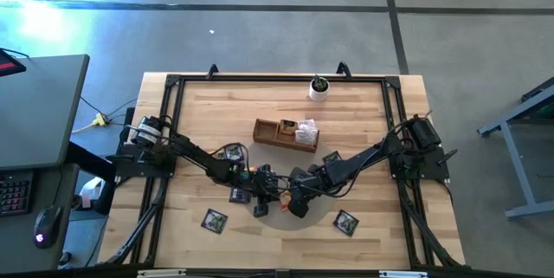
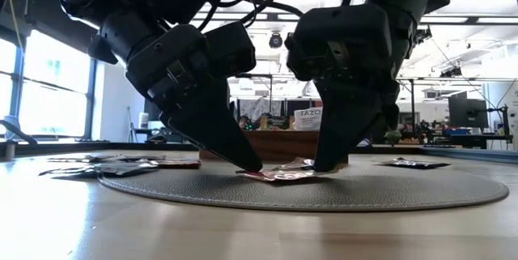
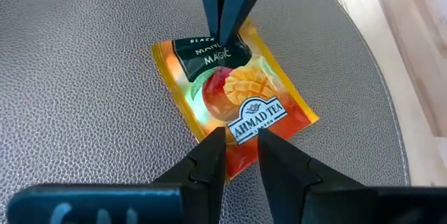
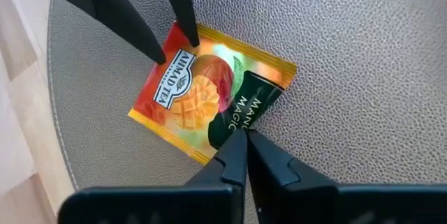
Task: Pick & Place Tea
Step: Put the yellow tea bag into the middle section of the wooden organizer
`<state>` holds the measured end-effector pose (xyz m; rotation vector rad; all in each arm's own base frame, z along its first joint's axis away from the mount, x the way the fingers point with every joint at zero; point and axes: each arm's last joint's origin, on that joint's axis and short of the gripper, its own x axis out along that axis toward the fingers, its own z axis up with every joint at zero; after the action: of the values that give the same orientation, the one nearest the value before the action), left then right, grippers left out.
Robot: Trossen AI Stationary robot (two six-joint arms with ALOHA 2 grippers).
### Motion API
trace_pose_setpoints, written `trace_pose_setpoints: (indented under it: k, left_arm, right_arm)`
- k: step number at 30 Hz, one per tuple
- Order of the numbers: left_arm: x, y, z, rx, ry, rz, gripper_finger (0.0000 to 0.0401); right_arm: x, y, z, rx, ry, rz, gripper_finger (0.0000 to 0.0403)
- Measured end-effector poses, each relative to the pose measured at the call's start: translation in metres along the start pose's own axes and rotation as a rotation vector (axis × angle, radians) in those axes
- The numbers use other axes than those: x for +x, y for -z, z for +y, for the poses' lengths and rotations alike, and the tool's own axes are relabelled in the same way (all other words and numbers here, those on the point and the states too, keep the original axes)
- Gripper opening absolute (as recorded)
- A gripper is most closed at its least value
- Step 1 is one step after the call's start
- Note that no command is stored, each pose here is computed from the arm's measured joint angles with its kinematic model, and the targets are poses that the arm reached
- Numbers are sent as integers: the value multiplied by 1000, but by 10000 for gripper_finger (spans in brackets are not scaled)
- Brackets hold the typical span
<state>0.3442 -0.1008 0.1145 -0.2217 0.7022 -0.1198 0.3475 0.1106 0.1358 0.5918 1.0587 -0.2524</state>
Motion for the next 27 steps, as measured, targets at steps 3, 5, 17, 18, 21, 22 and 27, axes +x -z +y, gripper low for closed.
trace_pose_setpoints:
  k: [3,5,17,18,21,22,27]
  left_arm:
    - [0,0,0,-2,-20,-8,85]
    - [-3,-3,0,-29,-31,-18,85]
    - [-66,-38,-8,-74,-67,-56,5]
    - [-72,-40,-8,-74,-84,-66,3]
    - [-90,-48,-8,-75,-138,-108,6]
    - [-95,-49,-8,-76,-153,-115,7]
    - [-106,-52,-8,-77,-165,-126,7]
  right_arm:
    - [0,0,0,-18,-7,7,4]
    - [-2,0,1,-49,-22,16,3]
    - [-55,-24,-4,-321,104,-222,1]
    - [-62,-28,-5,-364,139,-264,1]
    - [-75,-42,-12,-526,282,-370,1]
    - [-78,-46,-16,-573,339,-393,1]
    - [-85,-70,-34,-727,566,-414,0]
